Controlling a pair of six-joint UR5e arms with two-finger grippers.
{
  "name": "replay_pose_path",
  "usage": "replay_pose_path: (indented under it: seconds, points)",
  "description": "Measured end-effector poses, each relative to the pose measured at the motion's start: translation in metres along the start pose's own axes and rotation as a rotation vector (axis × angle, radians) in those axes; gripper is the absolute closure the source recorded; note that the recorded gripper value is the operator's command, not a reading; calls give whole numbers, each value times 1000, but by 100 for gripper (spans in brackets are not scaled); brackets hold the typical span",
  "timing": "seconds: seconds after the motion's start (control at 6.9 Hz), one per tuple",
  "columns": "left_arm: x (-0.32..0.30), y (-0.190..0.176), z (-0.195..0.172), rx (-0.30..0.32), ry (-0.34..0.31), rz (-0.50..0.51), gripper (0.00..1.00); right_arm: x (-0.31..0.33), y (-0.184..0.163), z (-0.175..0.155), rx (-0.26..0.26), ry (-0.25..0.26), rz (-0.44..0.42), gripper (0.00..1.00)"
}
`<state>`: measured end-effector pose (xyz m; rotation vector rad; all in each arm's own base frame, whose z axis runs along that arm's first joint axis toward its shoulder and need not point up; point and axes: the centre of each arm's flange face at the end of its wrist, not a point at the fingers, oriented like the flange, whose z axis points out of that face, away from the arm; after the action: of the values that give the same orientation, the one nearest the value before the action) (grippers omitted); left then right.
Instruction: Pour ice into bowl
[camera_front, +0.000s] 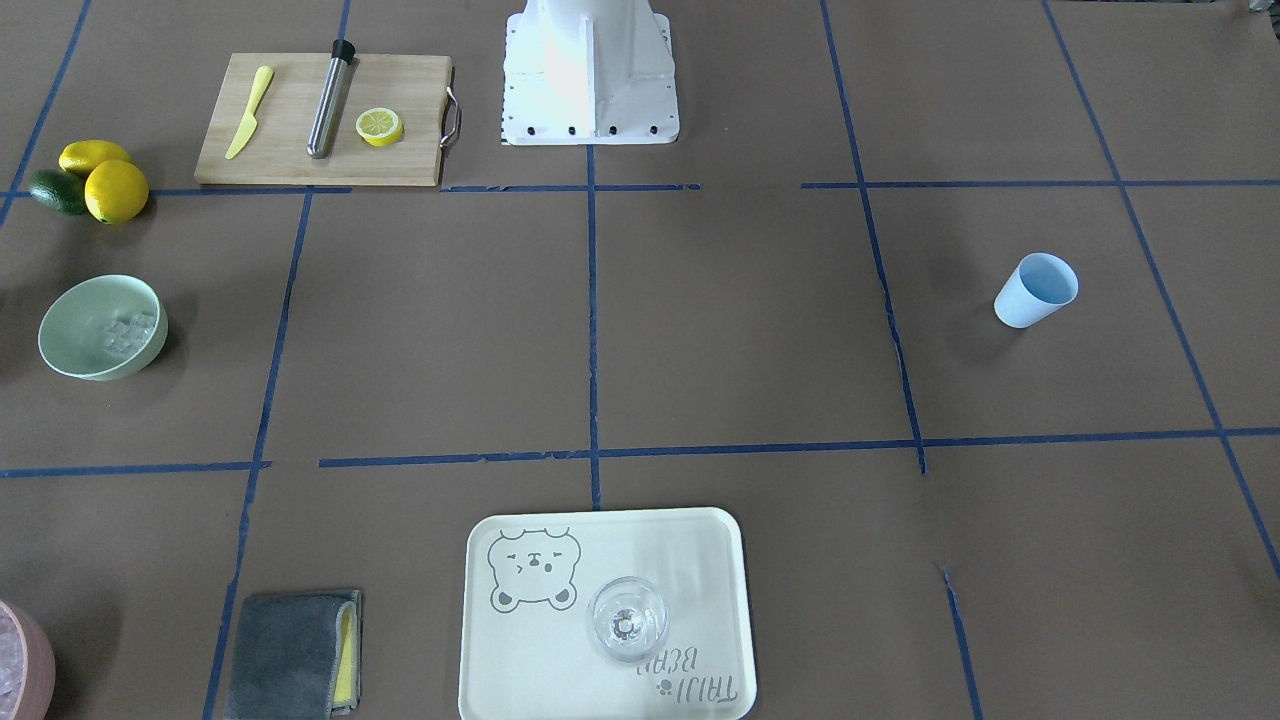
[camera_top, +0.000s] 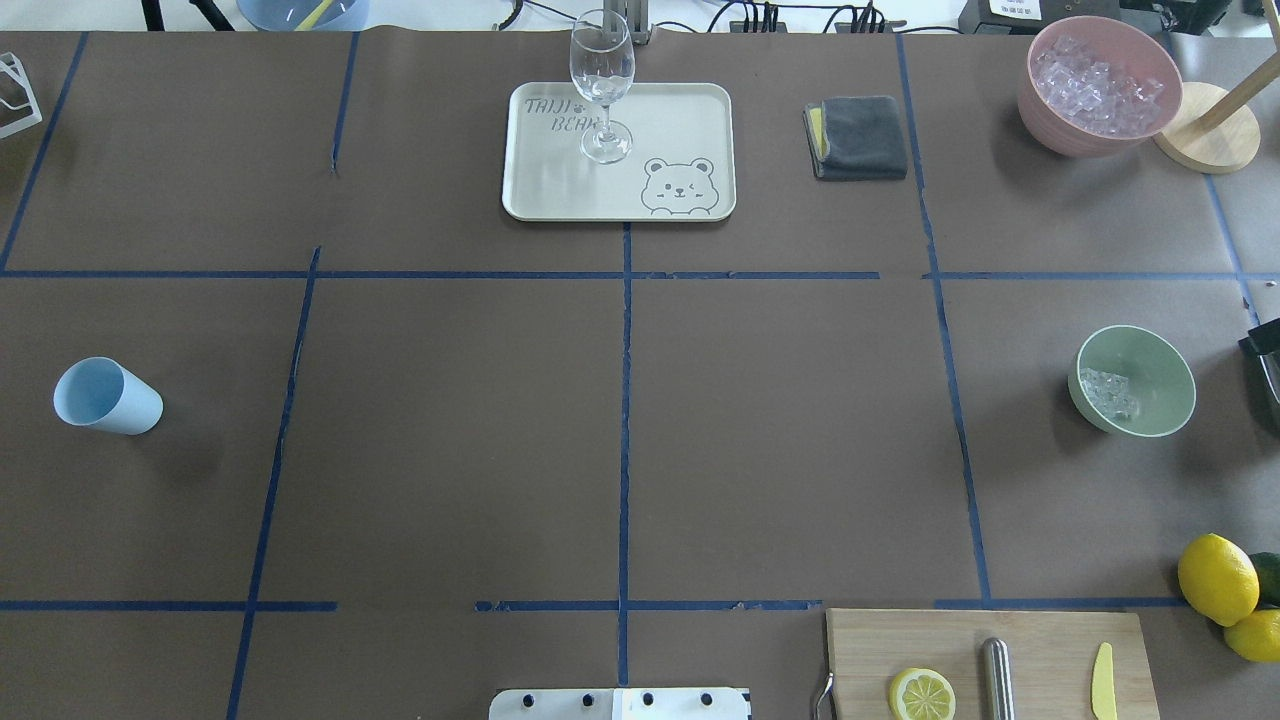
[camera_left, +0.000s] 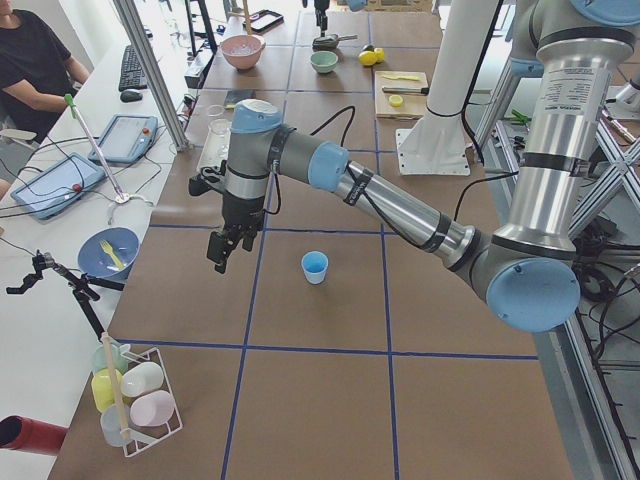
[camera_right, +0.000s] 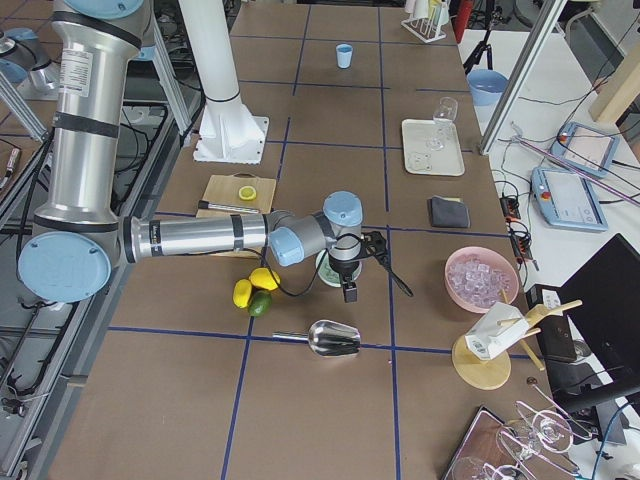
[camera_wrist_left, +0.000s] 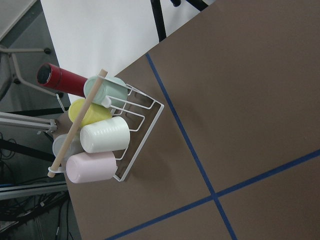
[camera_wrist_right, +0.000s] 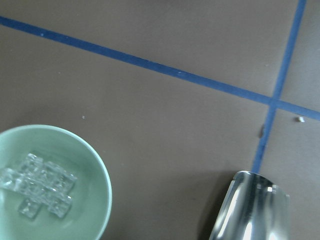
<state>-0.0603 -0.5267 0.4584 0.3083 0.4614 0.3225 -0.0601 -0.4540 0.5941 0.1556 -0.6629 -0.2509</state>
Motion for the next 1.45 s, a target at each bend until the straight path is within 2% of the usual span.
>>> replay_pose_path:
  seconds: [0.15,0.29,0.44,0.73,1.16,1.45]
  points:
    - [-13,23,20,-44,94,-59,0,24,-3,-24,-21,-3,-20,0]
    - [-24,49,47,-81,176,-113,0,40,4,-37,-28,-51,-7,0]
    - [-31,68,69,-108,223,-149,0,52,12,-45,-20,-95,23,0]
    - [-39,85,92,-140,260,-184,0,64,18,-53,-2,-112,59,0]
    - [-37,100,103,-154,312,-214,0,74,28,-54,1,-134,128,0]
    - [-41,104,116,-167,337,-235,0,85,35,-51,1,-218,216,0]
